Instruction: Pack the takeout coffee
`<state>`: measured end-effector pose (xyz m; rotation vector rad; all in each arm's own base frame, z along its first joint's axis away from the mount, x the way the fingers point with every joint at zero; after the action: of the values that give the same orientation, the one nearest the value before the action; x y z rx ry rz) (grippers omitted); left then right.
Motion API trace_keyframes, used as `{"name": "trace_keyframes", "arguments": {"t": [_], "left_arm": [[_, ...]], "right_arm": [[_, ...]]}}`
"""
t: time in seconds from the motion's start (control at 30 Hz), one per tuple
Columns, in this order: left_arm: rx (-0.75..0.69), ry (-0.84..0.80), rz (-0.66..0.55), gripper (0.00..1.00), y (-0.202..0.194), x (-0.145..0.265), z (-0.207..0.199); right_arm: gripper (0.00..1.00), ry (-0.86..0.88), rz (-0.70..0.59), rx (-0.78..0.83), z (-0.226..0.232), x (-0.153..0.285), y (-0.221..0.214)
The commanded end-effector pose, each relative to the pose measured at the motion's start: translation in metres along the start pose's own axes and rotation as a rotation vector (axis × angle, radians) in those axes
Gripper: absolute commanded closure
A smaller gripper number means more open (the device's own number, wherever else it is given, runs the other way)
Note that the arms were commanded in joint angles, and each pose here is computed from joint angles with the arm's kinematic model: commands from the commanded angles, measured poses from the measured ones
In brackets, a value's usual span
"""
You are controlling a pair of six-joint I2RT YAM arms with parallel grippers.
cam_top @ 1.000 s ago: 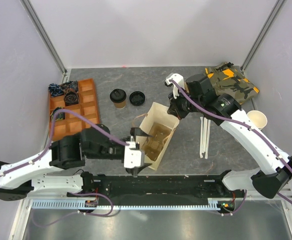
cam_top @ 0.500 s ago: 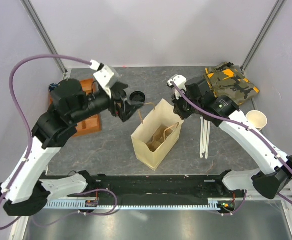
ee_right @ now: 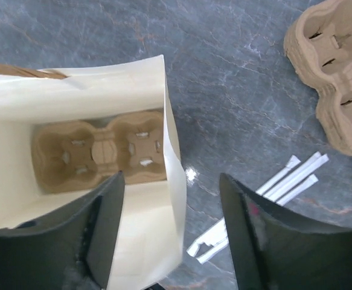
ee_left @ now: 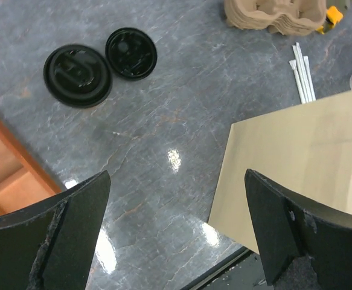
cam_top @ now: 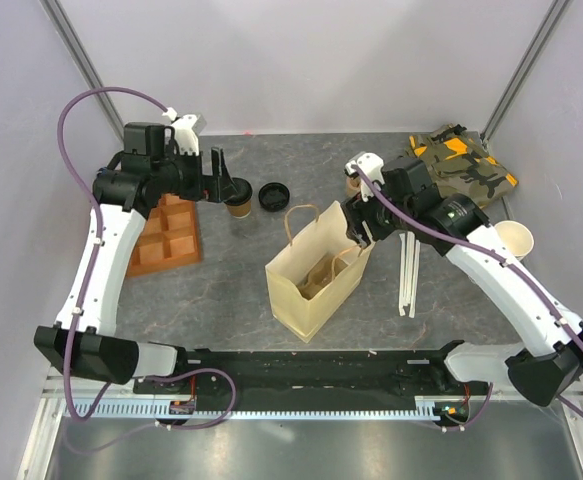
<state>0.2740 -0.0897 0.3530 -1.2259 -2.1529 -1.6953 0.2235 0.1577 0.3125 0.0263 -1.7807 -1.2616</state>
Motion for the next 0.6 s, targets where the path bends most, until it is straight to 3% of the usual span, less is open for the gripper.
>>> {"name": "trace_keyframes", "arguments": {"t": [0.0,0.1,0.27,0.37,0.47,0.57], "left_arm": [[0.035,-0.044,0.059,0.00,-0.003,-0.004,0.011],[0.044,-0.005,0.090,0.00,-0.005,-0.017,0.021],[0.098,-0.049,0.113,0.00,0.001,-0.027,0.022],[0.119,0.040,0.079,0.00,0.006,-0.027,0.028],[0.110,0.111,0.081,0.00,0.007,-0.038,0.041],[0.044,0.162,0.139,0.00,0.006,-0.054,0.057]], "right_arm": [[0.24,0.041,-0.004,0.053,-0.003,0.012,0.016],[0.15,0.055,0.026,0.082,-0.009,0.011,0.024],[0.14,0.133,0.090,0.134,-0.024,0.011,0.037],[0.14,0.211,0.162,0.138,-0.028,0.006,0.036],[0.17,0.309,0.232,0.149,-0.027,0.002,0.028],[0.28,0.354,0.274,0.140,-0.025,-0.001,0.026]]}}
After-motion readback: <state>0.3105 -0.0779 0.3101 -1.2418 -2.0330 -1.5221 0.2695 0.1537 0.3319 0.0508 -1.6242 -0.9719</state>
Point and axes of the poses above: each gripper's point midway between its finger pads, its own x axis back along the fingers, its own z axis along the line the jaws close on, y = z × x, the point moved 8 cm from there along x, back along the fingers, and after that the axes turned 5 degrees about x, right-handed, at the moved point
